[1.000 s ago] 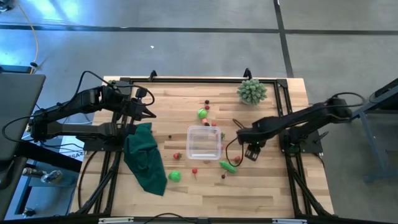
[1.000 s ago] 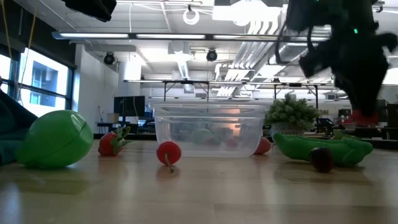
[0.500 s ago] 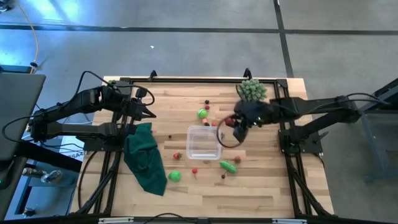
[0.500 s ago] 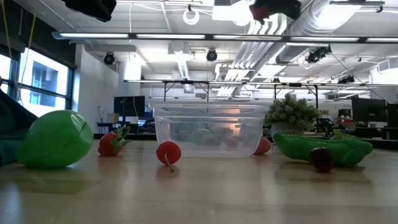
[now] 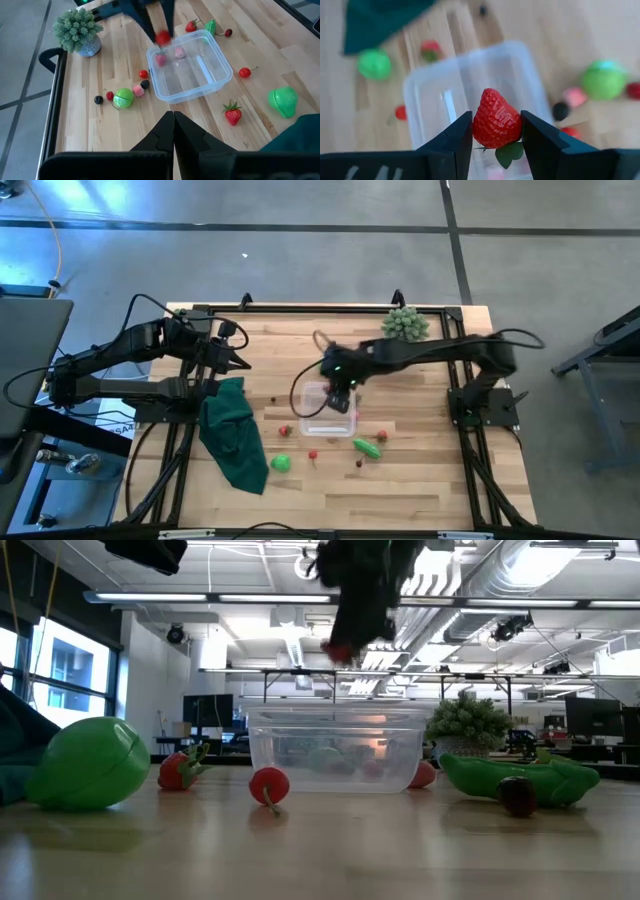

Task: Pick and placing Produce into tupperware
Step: Put the red strawberry into the transparent bin

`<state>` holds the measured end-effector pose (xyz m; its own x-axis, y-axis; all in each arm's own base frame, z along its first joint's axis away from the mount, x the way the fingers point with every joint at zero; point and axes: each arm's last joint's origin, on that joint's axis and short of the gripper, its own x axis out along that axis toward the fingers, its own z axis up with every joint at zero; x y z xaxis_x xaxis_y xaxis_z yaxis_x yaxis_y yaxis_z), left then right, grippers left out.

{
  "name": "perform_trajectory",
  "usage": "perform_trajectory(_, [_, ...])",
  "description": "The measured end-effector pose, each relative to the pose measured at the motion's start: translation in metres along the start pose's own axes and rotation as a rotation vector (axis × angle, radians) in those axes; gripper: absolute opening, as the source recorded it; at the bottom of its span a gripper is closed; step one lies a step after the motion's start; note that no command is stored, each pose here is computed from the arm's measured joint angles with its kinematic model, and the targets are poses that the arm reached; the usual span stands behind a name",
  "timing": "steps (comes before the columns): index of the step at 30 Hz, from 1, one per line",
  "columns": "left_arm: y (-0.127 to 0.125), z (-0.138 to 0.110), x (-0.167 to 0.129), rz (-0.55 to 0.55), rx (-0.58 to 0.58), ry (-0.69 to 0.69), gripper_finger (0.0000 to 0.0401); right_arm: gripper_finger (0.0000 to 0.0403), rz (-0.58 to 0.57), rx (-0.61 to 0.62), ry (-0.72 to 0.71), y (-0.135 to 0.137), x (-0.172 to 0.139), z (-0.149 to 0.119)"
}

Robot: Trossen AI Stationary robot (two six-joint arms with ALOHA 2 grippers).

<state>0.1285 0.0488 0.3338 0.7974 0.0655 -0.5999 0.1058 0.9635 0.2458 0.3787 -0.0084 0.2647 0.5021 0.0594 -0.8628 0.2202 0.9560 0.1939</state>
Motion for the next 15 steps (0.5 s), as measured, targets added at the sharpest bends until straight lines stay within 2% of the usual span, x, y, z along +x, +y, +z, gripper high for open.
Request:
perform_trajectory(8, [0.0, 0.0, 0.0, 0.0, 0.0, 0.0, 0.0001, 0.0135, 0.0, 0.01, 0.183, -0.01, 0.071, -0.011])
perform_trajectory(15, [0.0, 0.0, 0.0, 0.0, 0.0, 0.0, 0.0001, 0.0135, 0.006, -0.004, 0.238, -0.012, 0.096, -0.018])
